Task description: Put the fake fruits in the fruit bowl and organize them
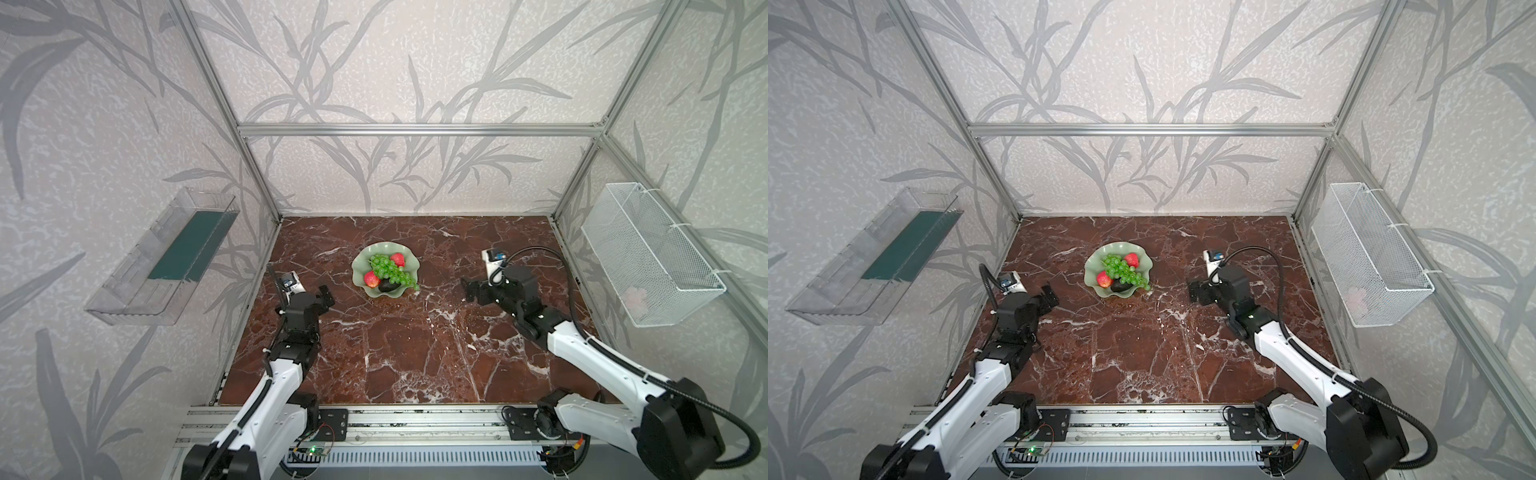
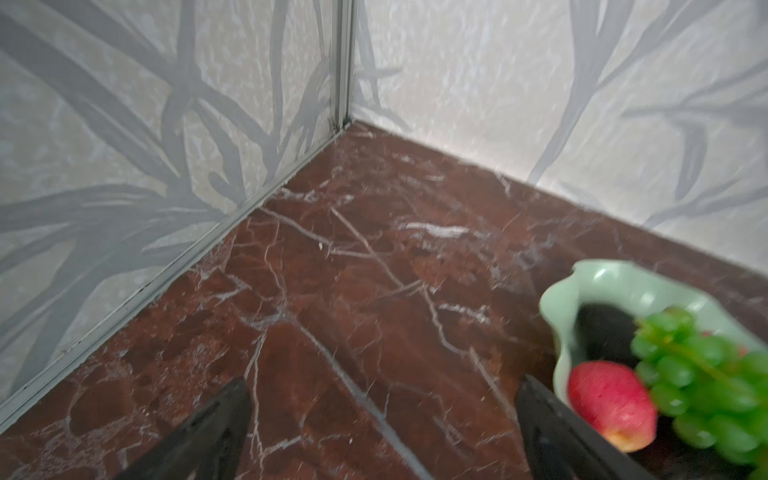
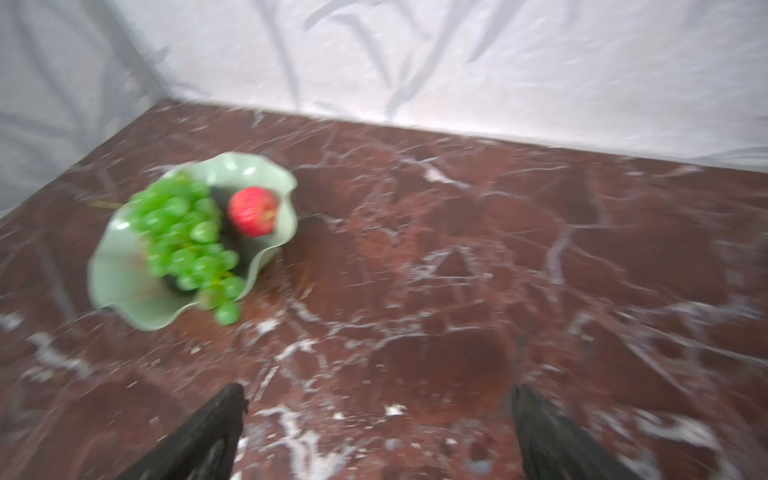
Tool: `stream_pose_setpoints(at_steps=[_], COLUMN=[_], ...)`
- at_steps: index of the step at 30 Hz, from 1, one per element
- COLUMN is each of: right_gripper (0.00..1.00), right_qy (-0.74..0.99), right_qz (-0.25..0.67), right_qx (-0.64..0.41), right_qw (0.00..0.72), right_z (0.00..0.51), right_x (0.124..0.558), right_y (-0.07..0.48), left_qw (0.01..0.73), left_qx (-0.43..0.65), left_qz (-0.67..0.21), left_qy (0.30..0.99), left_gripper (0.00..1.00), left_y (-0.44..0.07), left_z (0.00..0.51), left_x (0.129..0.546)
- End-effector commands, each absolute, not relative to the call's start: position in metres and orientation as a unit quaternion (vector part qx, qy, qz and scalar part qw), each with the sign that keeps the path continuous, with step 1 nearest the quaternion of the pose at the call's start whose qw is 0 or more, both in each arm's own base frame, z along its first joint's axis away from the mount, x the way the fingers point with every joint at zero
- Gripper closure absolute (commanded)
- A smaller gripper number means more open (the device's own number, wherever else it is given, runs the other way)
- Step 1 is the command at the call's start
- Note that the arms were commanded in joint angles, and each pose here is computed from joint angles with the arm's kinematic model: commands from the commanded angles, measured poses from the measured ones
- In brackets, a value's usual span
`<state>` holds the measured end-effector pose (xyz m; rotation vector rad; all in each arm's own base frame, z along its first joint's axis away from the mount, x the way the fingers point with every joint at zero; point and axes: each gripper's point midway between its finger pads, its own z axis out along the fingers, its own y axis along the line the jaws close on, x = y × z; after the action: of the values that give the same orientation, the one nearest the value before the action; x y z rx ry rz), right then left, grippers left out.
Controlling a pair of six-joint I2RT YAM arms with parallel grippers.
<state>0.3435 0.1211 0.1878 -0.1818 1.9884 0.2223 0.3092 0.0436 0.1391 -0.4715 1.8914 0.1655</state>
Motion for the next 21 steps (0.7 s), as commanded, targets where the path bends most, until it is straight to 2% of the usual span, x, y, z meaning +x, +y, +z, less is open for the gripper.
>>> stream_pose_setpoints(at_steps=[1,4,8,12,18,20,21], right_gripper=[0.01,0.01,0.01,0.01,0.01,0.01,0.01], right_qy=[0.815,0.809,0.81,0.785,0.803,0.785,0.793], right_qz=[-0.037,-0.096,-0.125,-0.099,-0.067,-0.064,-0.057], right_qx=[0.006,0.053,0.048,0.038,-0.017,-0.031,-0.038], right_qw=[0.578,0.577,0.57,0.611,0.591,0.616,0.605], right_z=[0.188,0.17,0.137,0.129,0.096,0.1,0.099], right_x=[0.349,0.351,0.359,0.366,0.384,0.39,0.388], right_y=[0.052,0.016,0.004,0.003,0.02,0.025,0.028], left_qw=[0.599,0.591,0.59,0.606,0.612,0.611,0.604], left_qx=[-0.185,-0.161,-0.149,-0.14,-0.127,-0.125,-0.128], left_qz=[0.123,0.136,0.141,0.146,0.157,0.167,0.164], left_qy=[0.77,0.779,0.781,0.769,0.765,0.764,0.769], left_gripper=[0.0,0.0,0.01,0.01,0.01,0.01,0.01], left_y=[0.057,0.056,0.056,0.055,0.054,0.054,0.055], left_z=[0.151,0.133,0.131,0.134,0.118,0.109,0.107], left_x=[0.318,0.323,0.338,0.352,0.379,0.38,0.38])
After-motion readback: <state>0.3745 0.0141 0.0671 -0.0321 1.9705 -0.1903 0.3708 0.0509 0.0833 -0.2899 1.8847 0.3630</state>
